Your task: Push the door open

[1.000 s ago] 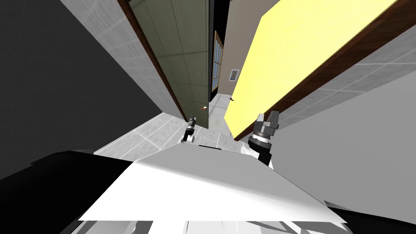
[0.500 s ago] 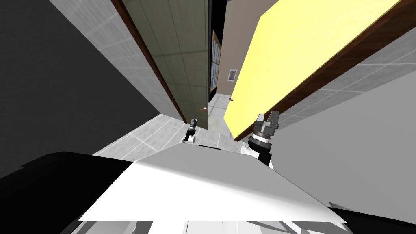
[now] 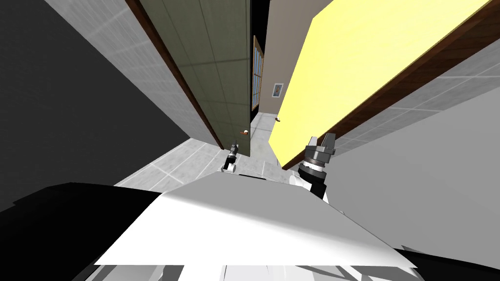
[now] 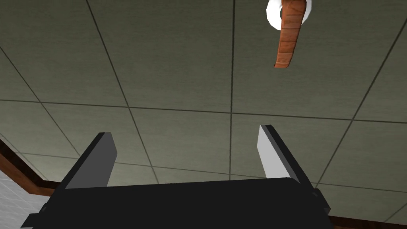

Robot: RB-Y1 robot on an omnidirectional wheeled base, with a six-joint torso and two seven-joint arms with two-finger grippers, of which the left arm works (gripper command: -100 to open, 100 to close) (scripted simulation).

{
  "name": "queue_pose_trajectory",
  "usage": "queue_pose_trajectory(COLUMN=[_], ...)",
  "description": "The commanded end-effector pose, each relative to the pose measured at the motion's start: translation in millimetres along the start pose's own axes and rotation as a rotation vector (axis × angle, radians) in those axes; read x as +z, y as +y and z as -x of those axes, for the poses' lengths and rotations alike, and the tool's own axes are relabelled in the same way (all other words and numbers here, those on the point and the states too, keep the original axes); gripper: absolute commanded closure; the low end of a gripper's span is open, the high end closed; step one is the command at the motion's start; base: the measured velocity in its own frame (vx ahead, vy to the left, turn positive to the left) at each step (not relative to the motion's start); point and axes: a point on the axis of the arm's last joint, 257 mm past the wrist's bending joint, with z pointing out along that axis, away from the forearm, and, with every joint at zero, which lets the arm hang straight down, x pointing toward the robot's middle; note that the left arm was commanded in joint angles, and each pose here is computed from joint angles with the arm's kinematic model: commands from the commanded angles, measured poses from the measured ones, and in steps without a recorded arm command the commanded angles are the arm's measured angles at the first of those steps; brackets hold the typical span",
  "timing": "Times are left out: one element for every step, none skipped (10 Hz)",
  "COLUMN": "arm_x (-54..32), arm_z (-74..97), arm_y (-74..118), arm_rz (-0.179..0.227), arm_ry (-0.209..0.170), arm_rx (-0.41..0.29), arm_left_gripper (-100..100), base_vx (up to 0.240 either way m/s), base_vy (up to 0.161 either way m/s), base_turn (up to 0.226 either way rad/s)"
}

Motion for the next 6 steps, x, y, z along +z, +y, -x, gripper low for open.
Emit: queue_pose_trajectory(arm_x=[-0.1, 0.2, 0.6, -1.7, -2.7, -2.7], arm_z=[-3.2, -5.8, -8.3, -7.8, -9.9, -9.9], arm_y=[11.5, 17.1, 22.4, 27.2, 34.7, 34.7], arm_rz=[0.022, 0.031, 0.039, 0.05, 0.064, 0.064], arm_ry=[0.006, 0.011, 0.015, 0.015, 0.018, 0.018], arm_rx=[-0.005, -0.009, -0.013, -0.011, -0.014, -0.014], arm_left_gripper=[-100, -100, -100, -100, -100, -100], base_vx=[0.057, 0.08, 0.096, 0.065, 0.048, 0.032], base_vy=[0.055, 0.067, 0.069, 0.052, 0.044, 0.035], base_turn=[-0.075, -0.076, -0.079, -0.03, -0.052, -0.02])
